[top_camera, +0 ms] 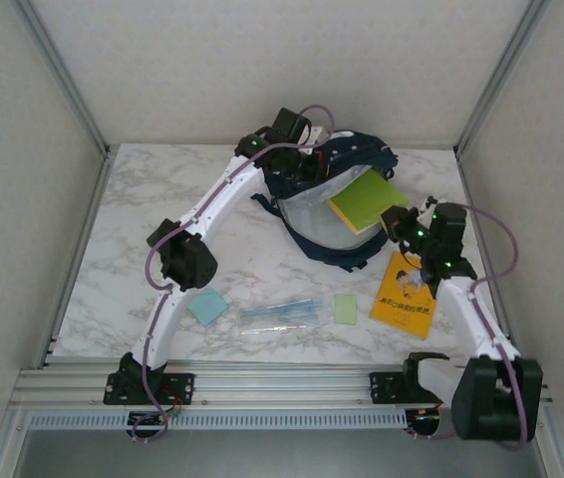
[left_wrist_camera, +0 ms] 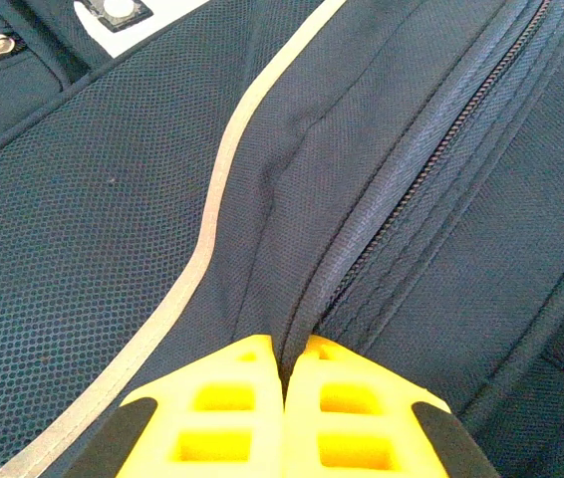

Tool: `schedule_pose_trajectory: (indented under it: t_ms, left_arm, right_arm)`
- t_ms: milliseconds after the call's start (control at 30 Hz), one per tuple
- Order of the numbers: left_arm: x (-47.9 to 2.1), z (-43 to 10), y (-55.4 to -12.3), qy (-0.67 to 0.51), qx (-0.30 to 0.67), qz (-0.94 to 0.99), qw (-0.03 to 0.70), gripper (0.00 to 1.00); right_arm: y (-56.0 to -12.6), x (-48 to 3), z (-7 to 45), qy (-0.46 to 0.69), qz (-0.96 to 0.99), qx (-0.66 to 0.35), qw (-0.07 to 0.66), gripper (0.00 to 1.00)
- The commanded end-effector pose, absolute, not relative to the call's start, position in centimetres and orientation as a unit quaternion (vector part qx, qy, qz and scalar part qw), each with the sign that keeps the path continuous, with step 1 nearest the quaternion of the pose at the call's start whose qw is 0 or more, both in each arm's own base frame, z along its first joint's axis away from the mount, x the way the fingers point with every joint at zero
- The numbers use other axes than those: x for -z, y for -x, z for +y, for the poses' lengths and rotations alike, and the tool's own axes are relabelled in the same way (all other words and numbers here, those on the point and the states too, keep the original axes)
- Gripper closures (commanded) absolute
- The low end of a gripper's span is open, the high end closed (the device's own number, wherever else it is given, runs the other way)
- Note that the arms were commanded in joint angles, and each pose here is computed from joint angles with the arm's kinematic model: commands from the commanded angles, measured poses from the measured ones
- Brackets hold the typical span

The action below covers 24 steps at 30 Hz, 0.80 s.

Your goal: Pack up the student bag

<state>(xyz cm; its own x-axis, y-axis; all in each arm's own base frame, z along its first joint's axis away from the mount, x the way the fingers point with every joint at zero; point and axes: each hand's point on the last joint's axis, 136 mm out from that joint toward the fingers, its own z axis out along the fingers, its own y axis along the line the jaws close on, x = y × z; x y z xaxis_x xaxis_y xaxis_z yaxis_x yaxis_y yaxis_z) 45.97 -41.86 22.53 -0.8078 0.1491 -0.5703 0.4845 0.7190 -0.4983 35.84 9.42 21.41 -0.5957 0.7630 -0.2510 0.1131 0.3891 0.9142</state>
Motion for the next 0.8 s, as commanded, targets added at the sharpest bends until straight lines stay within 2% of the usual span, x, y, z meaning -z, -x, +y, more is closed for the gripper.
schedule_pose_trajectory:
  t_ms: [0, 433, 600, 767]
  left_arm:
    - [-26.4, -43.0, -46.1, -0.170, 0.375, 0.866, 0.283, 1.00]
    - [-26.0, -41.9, -46.4, -0.163, 0.357, 0.875, 0.283, 1.00]
    - [-25.4, -41.4, -46.5, -0.157, 0.347, 0.880, 0.283, 1.00]
    - [-24.0, -40.4, -47.1, -0.146, 0.331, 0.888, 0.283, 1.00]
  right_arm:
    - [-39.4, -25.2, 10.5, -0.254, 0.706, -0.507, 0.424, 1.00]
    - [-48.3, -20.6, 15.0, -0.281, 0.670, -0.520, 0.450, 1.00]
    - [-50.9, -16.4, 16.1, -0.316, 0.678, -0.503, 0.432, 1.00]
    - [-51.8, -11.5, 17.7, -0.358, 0.699, -0.499, 0.367, 0.87]
